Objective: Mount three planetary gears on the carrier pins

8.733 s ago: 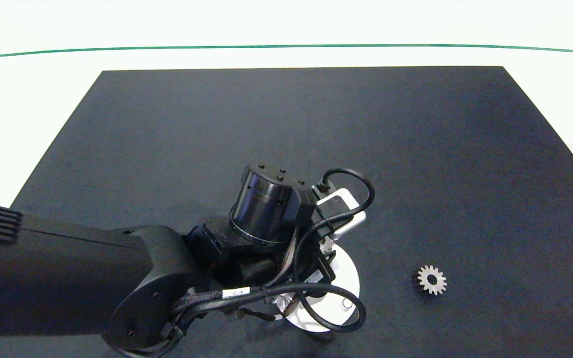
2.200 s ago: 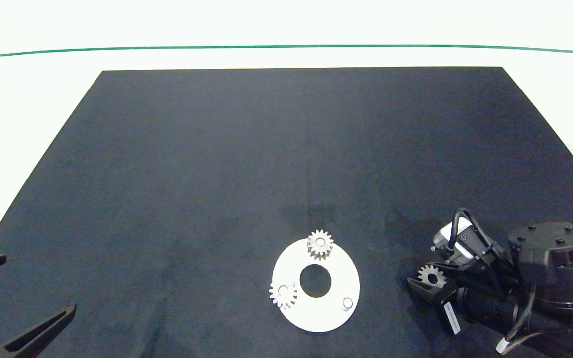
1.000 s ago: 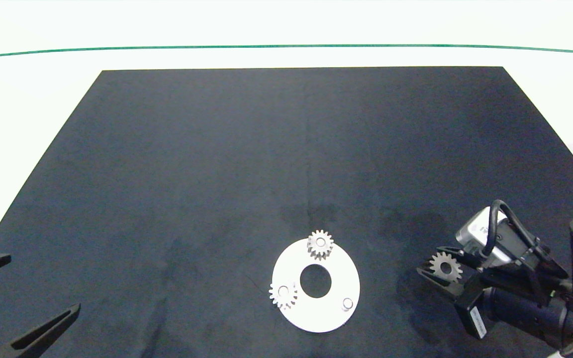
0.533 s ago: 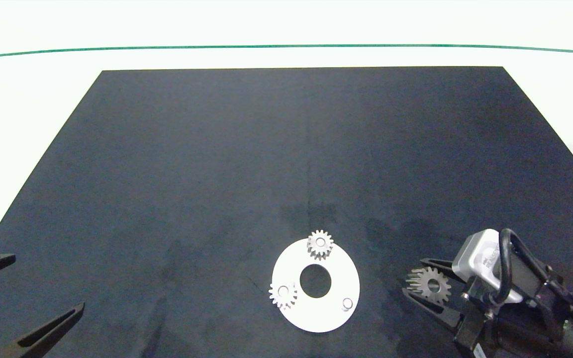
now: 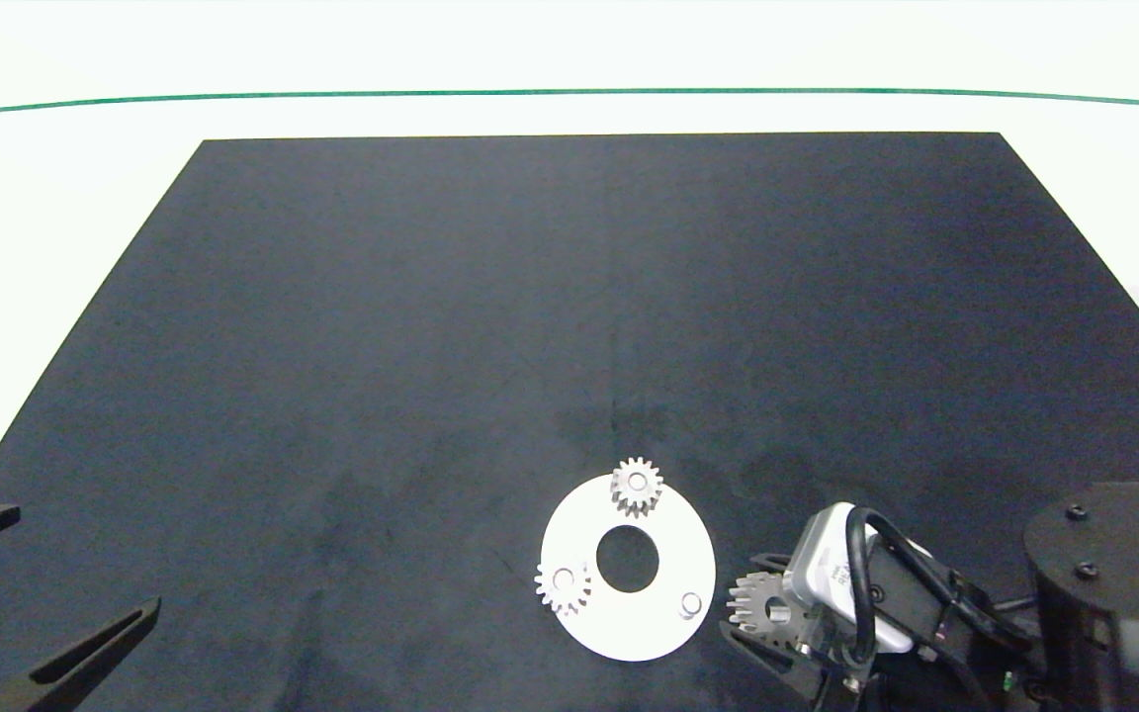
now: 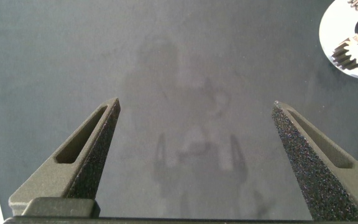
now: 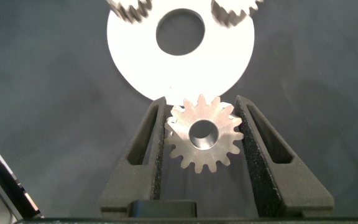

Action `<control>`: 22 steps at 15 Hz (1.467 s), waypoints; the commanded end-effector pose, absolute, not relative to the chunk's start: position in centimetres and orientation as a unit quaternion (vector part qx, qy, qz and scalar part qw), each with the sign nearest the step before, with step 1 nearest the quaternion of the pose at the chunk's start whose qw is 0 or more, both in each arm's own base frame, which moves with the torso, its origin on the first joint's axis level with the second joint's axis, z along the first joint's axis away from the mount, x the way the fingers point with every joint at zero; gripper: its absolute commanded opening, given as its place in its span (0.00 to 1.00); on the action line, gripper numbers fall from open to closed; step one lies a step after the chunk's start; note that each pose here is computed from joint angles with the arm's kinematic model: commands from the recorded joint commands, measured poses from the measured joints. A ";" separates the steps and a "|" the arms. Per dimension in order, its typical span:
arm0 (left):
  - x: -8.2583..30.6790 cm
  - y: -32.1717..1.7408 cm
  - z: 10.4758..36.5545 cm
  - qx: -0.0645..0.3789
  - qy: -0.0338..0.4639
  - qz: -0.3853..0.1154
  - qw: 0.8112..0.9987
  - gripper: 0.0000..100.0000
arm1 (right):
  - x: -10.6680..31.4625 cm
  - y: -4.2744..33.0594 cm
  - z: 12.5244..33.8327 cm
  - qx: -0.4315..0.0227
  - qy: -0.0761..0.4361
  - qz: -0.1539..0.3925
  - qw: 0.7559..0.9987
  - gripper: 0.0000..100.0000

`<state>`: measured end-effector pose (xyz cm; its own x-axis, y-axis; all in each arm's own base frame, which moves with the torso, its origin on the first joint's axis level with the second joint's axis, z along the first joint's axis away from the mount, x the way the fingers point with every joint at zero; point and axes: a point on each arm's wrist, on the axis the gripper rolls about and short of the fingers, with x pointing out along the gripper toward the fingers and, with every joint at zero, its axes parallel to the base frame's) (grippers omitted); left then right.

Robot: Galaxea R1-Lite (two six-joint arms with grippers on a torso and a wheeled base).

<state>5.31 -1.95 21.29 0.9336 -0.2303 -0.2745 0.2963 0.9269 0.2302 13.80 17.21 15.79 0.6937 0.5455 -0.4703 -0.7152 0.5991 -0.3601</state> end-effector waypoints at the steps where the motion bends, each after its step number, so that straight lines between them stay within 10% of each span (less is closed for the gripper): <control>1: 5.3 -1.9 21.4 0.135 0.121 -0.128 0.975 1.00 | 14.5 18.6 15.4 -0.276 0.164 0.362 0.875 0.07; 22: 5.4 -1.6 21.7 0.128 0.117 -0.107 0.979 1.00 | 15.9 20.8 13.9 -0.295 0.187 0.366 0.863 0.07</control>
